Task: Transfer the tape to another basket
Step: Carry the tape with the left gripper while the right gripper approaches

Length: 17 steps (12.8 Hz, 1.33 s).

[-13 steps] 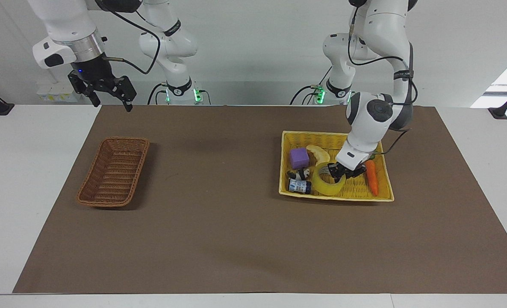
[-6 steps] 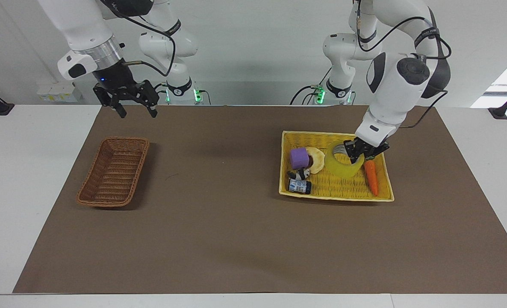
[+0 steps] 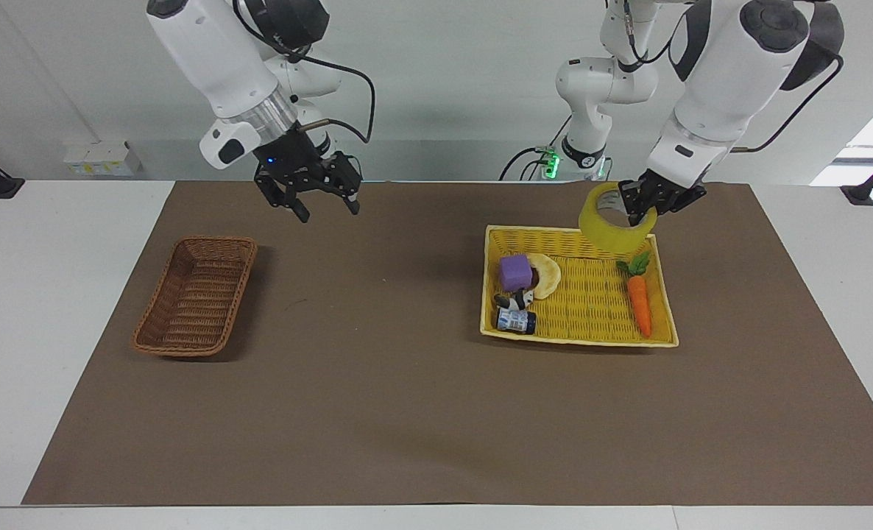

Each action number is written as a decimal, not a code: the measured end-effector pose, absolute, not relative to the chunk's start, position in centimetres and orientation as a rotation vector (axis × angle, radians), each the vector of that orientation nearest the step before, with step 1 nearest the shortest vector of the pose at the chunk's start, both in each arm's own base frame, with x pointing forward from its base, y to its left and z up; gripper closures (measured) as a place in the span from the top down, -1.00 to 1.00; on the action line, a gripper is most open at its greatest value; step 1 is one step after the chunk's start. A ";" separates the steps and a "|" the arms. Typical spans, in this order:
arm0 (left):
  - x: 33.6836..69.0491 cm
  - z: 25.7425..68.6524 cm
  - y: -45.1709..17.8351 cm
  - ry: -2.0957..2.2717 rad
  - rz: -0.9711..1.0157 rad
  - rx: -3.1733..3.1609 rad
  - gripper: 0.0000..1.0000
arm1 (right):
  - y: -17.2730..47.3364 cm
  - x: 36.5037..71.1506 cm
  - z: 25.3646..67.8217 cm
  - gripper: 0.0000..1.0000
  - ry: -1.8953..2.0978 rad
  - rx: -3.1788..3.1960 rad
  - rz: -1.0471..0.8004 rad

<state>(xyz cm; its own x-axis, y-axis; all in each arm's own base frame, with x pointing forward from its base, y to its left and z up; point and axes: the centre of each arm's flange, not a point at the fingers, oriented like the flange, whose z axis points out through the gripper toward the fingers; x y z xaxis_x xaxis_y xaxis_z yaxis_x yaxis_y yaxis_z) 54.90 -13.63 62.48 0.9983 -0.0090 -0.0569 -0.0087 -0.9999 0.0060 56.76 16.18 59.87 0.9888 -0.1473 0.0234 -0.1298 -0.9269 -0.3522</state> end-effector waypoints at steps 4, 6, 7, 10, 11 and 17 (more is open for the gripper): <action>52.3 64.9 -12.7 0.012 -0.097 3.118 -0.55 | 20.7 57.1 58.0 1.00 0.270 -2.722 -0.089; 52.1 64.4 -13.6 0.053 -0.124 3.082 -0.55 | 20.9 57.5 57.5 1.00 0.302 -2.665 -0.086; 52.1 64.1 -14.5 0.095 -0.127 3.048 -0.55 | 21.4 57.6 57.1 1.00 0.319 -2.634 -0.085; 52.8 61.4 -19.4 0.178 -0.043 2.928 -0.55 | 23.9 58.3 55.6 1.00 0.398 -2.520 -0.125; 52.7 59.8 -21.7 0.177 -0.022 2.911 -0.55 | 24.7 58.6 54.9 1.00 0.421 -2.482 -0.140; 51.5 56.2 -27.2 0.175 -0.069 2.777 -0.55 | 25.1 59.0 54.6 1.00 0.441 -2.403 -0.145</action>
<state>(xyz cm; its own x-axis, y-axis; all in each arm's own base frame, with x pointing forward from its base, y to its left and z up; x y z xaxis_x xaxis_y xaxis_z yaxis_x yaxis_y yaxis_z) 51.50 -27.22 56.23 0.9912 0.1126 -0.0702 0.1301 -0.9288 0.3469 58.99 25.07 54.64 0.9365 -0.3505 -0.0127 -0.2750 -0.7113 -0.6468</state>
